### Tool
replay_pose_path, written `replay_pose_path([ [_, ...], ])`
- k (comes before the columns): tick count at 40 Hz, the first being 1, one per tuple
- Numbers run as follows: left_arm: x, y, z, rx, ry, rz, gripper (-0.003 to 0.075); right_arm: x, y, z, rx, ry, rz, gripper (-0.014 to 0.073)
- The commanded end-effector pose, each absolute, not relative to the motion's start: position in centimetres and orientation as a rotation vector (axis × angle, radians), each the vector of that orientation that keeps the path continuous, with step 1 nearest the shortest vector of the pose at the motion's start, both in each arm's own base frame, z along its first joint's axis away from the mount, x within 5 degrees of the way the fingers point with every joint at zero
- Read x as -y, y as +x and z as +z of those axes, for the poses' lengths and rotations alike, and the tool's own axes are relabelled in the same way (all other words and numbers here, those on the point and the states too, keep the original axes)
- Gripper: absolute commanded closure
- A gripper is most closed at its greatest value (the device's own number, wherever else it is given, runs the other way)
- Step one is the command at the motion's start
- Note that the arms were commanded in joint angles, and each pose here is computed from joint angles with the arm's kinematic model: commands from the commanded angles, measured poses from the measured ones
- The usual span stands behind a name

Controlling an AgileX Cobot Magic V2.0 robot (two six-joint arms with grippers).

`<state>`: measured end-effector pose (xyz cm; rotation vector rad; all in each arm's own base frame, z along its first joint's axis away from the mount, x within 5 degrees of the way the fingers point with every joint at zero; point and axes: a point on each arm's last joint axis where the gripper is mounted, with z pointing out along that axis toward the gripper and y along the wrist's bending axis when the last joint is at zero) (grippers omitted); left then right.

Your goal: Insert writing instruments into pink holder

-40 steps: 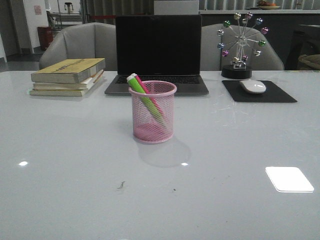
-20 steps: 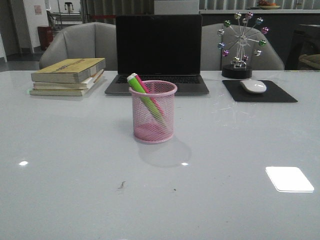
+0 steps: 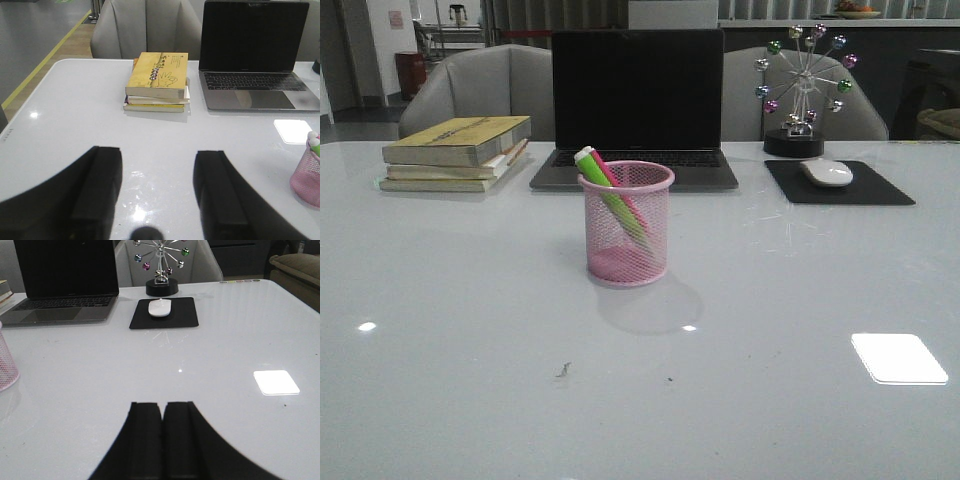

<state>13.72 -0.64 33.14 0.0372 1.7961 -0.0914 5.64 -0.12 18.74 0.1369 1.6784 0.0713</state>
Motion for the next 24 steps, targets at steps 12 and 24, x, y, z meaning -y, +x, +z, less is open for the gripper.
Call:
replay_pose_path([
  [12,0.4,11.9,35.8,-1.617,0.012,-0.072,0.0634,0.2,5.6,19.5,-1.584,0.130,0.057,0.0575],
  [24,0.4,6.6,35.9,-1.402,0.021,-0.029,0.0621,0.2,5.6,19.5,-1.584,0.130,0.057,0.0575],
])
